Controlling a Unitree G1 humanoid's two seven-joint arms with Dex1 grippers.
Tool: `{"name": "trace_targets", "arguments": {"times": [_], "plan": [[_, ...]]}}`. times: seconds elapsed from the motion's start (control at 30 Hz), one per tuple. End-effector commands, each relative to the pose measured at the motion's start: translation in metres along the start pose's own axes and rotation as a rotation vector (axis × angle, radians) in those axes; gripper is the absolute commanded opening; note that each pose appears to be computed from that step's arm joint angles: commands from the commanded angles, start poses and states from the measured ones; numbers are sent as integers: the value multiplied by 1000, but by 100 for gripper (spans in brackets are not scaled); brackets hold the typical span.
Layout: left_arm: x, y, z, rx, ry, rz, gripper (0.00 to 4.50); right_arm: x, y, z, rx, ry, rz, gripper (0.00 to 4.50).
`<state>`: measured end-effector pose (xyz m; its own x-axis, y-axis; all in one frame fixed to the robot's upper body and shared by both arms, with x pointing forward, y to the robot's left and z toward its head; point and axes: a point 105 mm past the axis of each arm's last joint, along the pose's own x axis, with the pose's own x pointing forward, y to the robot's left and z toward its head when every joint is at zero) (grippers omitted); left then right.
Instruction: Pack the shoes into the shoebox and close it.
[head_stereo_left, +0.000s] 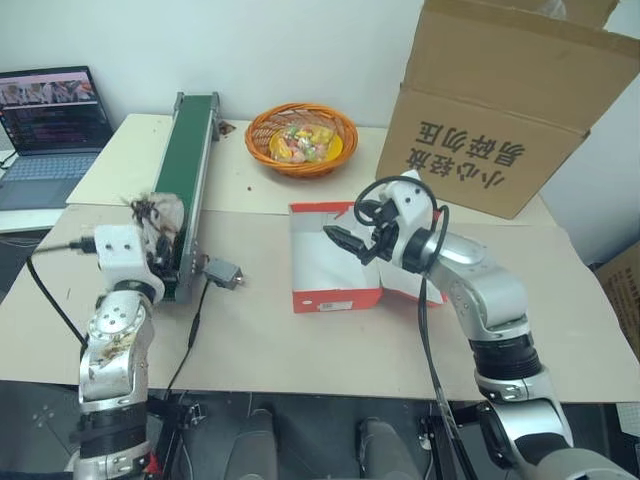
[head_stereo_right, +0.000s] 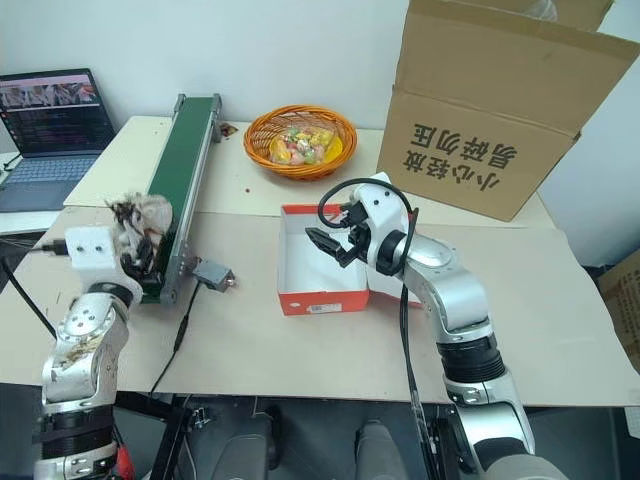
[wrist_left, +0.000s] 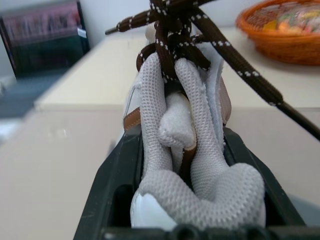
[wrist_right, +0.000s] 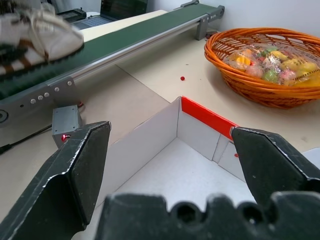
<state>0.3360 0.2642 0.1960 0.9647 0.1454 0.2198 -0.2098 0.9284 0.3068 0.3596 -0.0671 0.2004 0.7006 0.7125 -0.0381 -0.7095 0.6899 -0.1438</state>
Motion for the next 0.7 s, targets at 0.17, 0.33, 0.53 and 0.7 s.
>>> {"name": "trace_targets", "arguments": {"times": [0.17, 0.33, 0.53, 0.7], "plan": [[-14, -84, 94, 206, -421, -288, 163, 21, -9, 60, 510, -241, 79, 450], [-23, -125, 85, 131, -436, -448, 163, 38, 7, 53, 1037, -62, 340, 450], [-23, -135, 85, 90, -445, -476, 163, 39, 24, 45, 1109, 78, 440, 450], [-24, -140, 87, 71, -453, -491, 163, 51, 36, 54, 1109, 59, 468, 450]]}}
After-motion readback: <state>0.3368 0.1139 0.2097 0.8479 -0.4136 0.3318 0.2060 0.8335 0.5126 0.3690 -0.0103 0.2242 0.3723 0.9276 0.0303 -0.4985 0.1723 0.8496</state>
